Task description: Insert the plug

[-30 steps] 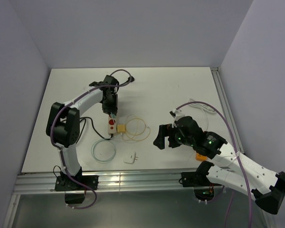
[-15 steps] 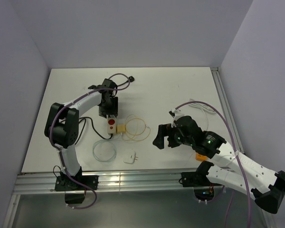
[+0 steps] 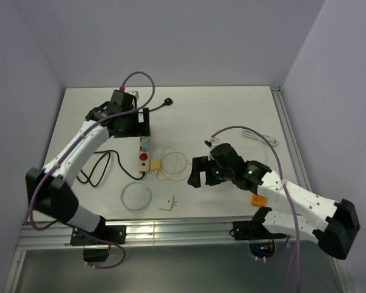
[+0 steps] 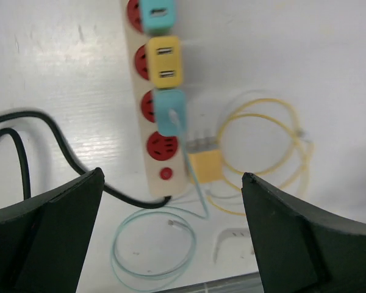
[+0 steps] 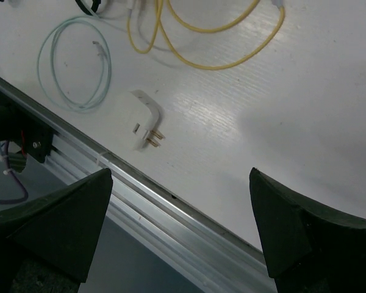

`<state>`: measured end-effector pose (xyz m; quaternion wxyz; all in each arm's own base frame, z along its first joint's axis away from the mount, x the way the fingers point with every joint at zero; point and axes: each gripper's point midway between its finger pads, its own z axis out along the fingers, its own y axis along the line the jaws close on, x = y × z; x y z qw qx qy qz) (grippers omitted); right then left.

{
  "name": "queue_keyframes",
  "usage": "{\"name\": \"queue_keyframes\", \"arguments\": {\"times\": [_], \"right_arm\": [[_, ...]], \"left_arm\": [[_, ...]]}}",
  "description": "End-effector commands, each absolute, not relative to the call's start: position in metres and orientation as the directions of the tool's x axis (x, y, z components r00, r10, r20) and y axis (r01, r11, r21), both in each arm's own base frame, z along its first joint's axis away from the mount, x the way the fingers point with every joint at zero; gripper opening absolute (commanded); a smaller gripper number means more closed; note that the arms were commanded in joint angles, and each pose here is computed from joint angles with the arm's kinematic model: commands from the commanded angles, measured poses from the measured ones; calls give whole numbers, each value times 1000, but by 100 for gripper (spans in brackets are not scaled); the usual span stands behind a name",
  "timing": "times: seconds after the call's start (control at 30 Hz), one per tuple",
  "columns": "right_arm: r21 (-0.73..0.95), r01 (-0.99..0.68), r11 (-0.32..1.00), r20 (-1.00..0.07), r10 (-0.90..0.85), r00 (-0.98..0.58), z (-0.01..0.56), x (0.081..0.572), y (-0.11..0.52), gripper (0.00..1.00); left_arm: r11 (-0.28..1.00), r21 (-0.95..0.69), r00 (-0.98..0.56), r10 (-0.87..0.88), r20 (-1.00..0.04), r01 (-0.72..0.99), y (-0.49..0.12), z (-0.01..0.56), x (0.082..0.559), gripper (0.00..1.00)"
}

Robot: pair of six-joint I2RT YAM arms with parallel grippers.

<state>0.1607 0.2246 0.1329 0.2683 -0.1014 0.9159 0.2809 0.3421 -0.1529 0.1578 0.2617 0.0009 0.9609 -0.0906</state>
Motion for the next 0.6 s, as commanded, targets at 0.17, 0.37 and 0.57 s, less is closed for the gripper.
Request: {"name": "queue_keyframes", "arguments": {"times": [0.17, 0.37, 0.57], "right_arm": [[542, -349, 764, -567, 27, -823, 151, 218, 300, 96], [519, -293, 803, -515, 20, -857, 114, 256, 332, 87], [549, -300, 780, -452, -25, -892, 81, 260, 355, 52]], "left_arm": [[885, -357, -593, -120, -796, 300, -163, 292, 285, 100], [814, -420, -534, -164, -829, 402, -158, 319, 229, 100], [751, -482, -548, -194, -814, 451, -164, 325, 203, 99]]}}
